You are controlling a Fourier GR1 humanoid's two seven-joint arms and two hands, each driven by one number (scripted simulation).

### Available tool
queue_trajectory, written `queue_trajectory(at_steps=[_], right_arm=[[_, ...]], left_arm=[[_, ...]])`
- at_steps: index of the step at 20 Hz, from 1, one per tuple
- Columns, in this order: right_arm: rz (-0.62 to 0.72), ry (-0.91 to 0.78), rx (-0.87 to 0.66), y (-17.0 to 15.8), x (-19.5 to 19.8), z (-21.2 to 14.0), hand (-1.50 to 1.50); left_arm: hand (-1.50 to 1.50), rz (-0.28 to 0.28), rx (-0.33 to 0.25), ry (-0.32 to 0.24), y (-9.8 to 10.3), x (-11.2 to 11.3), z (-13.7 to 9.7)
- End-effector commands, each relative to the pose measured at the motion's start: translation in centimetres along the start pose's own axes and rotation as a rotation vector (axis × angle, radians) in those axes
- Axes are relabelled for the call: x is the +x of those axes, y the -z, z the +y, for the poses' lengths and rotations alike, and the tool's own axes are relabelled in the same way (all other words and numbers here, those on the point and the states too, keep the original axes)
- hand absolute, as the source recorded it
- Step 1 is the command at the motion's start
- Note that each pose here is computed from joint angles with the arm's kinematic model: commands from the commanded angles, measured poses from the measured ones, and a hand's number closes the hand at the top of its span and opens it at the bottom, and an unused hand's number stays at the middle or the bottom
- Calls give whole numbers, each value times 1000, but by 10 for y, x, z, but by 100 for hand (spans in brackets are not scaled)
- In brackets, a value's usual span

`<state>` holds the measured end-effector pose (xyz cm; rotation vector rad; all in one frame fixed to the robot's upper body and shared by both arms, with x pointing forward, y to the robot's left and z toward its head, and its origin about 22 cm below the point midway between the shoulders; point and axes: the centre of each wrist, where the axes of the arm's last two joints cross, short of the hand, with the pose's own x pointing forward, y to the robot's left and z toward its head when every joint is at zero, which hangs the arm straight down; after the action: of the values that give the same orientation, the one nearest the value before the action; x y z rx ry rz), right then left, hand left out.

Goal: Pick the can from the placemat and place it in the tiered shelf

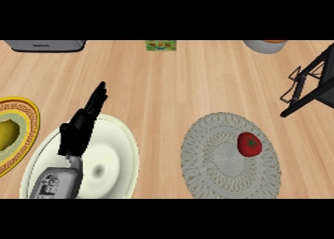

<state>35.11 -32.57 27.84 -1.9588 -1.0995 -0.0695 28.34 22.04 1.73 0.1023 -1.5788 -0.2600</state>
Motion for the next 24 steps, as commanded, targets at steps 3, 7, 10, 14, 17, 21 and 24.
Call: queue_trajectory(at_steps=[3,7,10,14,17,21,24], right_arm=[[82,298,-48,4,-16,4,150],[76,325,-71,25,-43,28,150],[86,323,-61,29,-49,34,150],[68,325,-46,37,-45,53,150],[183,49,-63,42,-81,51,150],[263,64,-106,31,-87,46,-150],[281,42,-111,31,-103,38,-150]], left_arm=[[0,-1,15,-8,1,2,-6],[0,0,-5,-3,-6,-11,6],[0,14,-4,-2,-5,-16,3],[0,6,2,4,5,4,-2],[0,-4,-6,-18,-1,-3,0],[0,1,13,9,1,-2,4],[0,20,7,12,-15,-5,2]])
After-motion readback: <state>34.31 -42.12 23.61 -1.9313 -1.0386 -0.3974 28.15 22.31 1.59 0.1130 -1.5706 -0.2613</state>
